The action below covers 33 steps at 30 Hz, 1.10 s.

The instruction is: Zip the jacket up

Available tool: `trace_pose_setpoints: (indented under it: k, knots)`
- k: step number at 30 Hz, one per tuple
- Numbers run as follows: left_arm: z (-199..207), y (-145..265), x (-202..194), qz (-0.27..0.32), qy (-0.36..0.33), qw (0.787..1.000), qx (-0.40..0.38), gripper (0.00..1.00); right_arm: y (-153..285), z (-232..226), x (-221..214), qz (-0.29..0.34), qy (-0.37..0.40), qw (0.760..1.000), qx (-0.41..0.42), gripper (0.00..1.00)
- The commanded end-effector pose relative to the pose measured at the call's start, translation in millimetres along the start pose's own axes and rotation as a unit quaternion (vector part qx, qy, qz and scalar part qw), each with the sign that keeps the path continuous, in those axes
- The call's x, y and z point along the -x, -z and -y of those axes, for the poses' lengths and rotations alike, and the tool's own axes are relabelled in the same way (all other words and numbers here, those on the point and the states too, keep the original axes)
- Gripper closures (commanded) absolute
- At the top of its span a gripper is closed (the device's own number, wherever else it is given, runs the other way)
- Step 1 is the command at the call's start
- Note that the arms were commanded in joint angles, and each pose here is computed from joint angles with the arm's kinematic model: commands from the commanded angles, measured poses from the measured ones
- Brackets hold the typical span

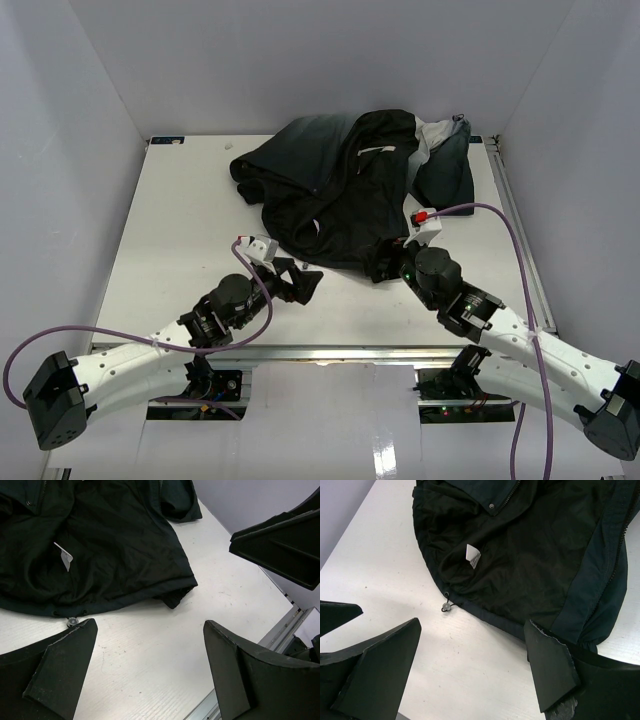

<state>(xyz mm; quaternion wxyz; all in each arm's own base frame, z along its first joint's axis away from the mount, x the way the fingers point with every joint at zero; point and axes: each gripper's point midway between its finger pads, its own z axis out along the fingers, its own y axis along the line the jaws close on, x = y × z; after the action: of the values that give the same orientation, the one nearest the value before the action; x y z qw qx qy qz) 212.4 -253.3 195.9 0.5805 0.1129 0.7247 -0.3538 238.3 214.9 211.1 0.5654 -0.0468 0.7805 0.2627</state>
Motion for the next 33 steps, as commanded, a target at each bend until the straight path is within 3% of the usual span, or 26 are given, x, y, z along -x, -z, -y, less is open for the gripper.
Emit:
trace_pose_setpoints:
  k: [1,7,11,14,19,24,28,33]
  knots:
    - [-0.7,-0.4,-0.3,0.0,-0.004,1.0,0.001,0.02,0.2,-5.6,21.4,0.03,0.0,1.0,0.003,0.1]
    - [-1.4,1.3,3.0,0.004,-0.002,1.0,0.003,0.02,-3.1,9.5,58.1,0.067,0.044,0.995,-0.061,0.05]
    - [1.4,5.5,9.2,0.017,0.003,1.0,-0.005,0.02,-32.2,18.7,66.2,0.031,0.013,0.997,-0.067,0.04]
    - [0.7,9.0,11.9,0.029,0.005,1.0,-0.008,0.02,-65.7,31.0,50.4,-0.037,0.002,0.999,-0.032,0.03]
    - [3.3,9.8,12.3,0.03,0.008,0.999,-0.016,0.02,-89.2,97.2,52.5,-0.069,-0.001,0.995,-0.078,0.0]
    - [3.1,8.0,9.3,0.023,0.008,1.0,-0.014,0.02,-97.3,120.7,32.7,-0.081,-0.069,0.994,-0.016,0.17]
    - [4.3,7.3,8.5,0.023,0.01,1.0,-0.018,0.02,-101.1,132.0,-9.6,-0.118,-0.09,0.989,-0.002,0.3]
    - [-1.0,0.5,-4.2,0.003,0.002,1.0,-0.004,0.02,-97.4,126.6,-35.1,-0.12,-0.122,0.985,0.023,0.38]
